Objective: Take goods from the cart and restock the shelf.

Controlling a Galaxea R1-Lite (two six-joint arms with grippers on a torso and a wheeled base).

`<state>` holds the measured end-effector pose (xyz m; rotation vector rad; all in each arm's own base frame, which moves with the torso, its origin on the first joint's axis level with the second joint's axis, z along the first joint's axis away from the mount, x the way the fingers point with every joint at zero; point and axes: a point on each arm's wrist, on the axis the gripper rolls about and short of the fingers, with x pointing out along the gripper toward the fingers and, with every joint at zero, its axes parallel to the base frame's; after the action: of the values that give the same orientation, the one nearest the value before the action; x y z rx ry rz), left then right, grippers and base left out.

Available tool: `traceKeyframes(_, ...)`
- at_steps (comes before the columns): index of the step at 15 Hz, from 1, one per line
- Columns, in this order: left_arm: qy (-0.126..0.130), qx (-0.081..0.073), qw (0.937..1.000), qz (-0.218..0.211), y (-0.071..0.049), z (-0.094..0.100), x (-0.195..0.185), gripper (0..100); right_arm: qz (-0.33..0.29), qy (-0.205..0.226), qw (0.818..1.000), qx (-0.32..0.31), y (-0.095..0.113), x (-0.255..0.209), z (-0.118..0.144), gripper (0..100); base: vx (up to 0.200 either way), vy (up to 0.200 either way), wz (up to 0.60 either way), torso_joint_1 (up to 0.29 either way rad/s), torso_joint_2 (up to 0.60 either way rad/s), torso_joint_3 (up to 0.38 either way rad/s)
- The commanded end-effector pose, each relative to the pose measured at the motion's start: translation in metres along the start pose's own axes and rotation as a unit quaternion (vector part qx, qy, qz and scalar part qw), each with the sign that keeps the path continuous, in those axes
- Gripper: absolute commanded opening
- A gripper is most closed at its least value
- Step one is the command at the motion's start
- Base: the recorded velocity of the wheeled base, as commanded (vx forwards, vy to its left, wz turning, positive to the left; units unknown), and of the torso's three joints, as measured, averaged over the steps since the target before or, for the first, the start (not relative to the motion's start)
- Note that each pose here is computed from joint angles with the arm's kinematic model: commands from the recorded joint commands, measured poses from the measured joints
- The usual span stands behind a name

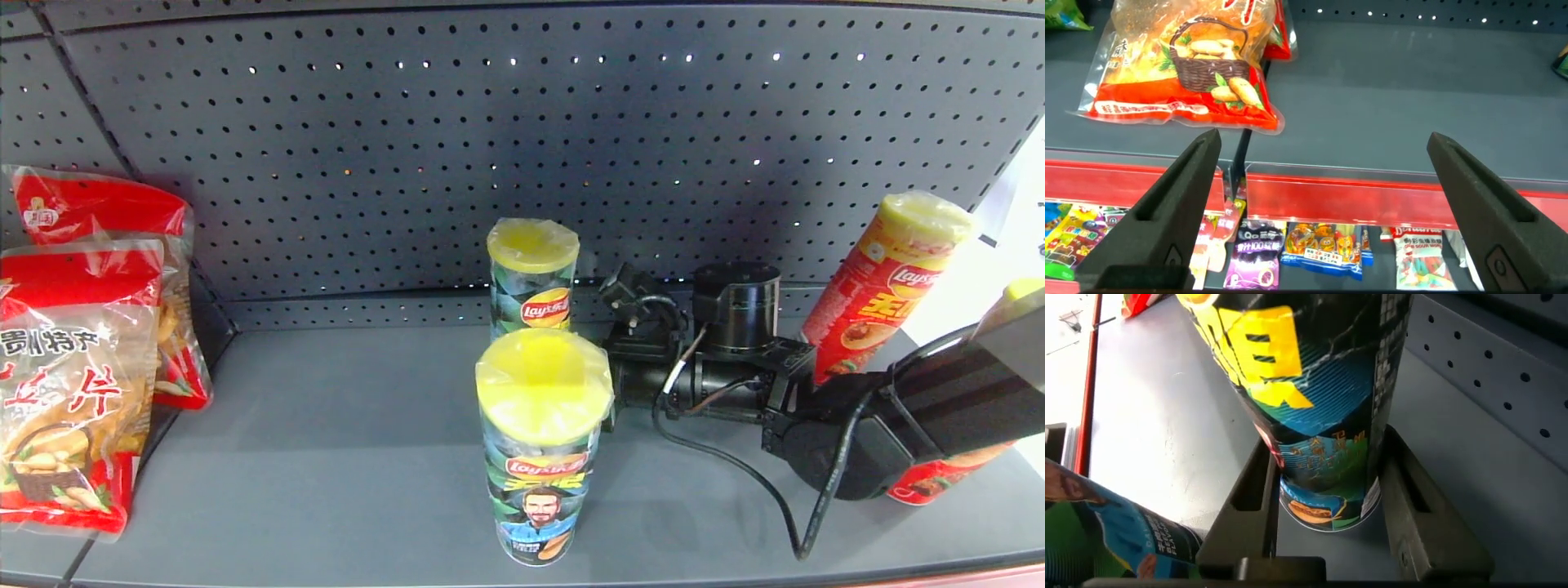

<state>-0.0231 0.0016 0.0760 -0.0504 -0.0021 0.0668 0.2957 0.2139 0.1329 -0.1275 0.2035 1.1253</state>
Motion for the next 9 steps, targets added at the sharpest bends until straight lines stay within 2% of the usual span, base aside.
traceKeyframes(1,0.0,0.0,1.0,0.0,0.0,0.0,0.0,100,-0.001,-0.001,1.0,0.0,-0.0006,-0.0005,0.0004,0,0.0,0.0,0.0,0.0,0.0,0.0)
traceKeyframes(5,0.0,0.0,1.0,0.0,0.0,0.0,0.0,100,-0.005,0.0,1.0,0.0,-0.0012,-0.0007,0.0003,0,0.0,0.0,0.0,0.0,0.0,0.0)
traceKeyframes(6,0.0,0.0,1.0,0.0,0.0,0.0,0.0,100,-0.005,0.0,1.0,0.001,-0.0016,-0.0011,-0.0001,100,0.0,0.0,0.0,0.0,0.0,0.0)
traceKeyframes(9,0.0,0.0,1.0,0.0,0.0,0.0,0.0,100,-0.003,-0.003,1.0,0.0,0.001,-0.0016,0.0022,100,0.0,0.0,0.0,0.0,0.0,0.0)
